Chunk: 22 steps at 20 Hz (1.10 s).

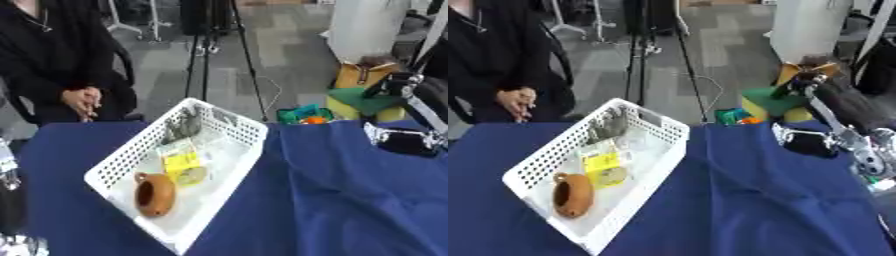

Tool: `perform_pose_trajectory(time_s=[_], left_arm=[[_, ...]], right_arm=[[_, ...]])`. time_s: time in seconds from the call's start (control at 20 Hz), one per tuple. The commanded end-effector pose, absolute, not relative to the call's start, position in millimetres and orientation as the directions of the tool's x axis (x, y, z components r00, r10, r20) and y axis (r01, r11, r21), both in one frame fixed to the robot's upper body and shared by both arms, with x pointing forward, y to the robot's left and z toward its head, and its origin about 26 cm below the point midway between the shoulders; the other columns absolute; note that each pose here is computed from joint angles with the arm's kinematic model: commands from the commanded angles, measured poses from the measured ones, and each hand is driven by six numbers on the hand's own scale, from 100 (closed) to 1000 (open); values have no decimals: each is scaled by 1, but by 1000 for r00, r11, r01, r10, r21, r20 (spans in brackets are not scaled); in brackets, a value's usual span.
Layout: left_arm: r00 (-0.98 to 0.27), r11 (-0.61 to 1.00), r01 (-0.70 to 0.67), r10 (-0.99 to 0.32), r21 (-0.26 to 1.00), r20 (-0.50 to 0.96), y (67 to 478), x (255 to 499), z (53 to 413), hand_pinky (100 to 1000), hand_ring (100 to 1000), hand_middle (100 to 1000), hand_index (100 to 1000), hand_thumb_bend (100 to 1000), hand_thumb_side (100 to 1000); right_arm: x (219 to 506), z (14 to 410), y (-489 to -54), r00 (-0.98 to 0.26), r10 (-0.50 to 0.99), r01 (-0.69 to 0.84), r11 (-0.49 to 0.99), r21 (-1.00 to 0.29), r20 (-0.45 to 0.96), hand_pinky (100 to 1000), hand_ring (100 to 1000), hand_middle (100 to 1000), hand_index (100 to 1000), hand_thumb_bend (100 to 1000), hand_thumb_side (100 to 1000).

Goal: Pick up objects on the table and place them in the box.

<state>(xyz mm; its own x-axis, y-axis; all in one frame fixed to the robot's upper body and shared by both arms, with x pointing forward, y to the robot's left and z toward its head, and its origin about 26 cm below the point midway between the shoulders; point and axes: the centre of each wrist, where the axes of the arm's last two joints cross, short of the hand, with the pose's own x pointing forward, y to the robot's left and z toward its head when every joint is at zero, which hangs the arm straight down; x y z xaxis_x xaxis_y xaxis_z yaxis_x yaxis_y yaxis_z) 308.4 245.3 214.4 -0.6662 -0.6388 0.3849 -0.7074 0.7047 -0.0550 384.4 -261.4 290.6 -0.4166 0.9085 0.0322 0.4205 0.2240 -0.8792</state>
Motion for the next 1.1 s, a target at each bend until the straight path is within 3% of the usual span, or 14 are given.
perform_pose_trajectory(time_s=[0.05,1.1], left_arm=[[-672,703,-709,-652,-53,351,248,306,221,756,673,809,756,100,898],[-691,722,-690,-636,-52,342,244,307,223,755,673,812,757,100,900]], right_arm=[[376,313,-261,-436,900,463,214,-860,-11,100,264,259,494,100,173],[380,352,-220,-560,828,468,296,-833,-20,100,258,245,480,100,183]])
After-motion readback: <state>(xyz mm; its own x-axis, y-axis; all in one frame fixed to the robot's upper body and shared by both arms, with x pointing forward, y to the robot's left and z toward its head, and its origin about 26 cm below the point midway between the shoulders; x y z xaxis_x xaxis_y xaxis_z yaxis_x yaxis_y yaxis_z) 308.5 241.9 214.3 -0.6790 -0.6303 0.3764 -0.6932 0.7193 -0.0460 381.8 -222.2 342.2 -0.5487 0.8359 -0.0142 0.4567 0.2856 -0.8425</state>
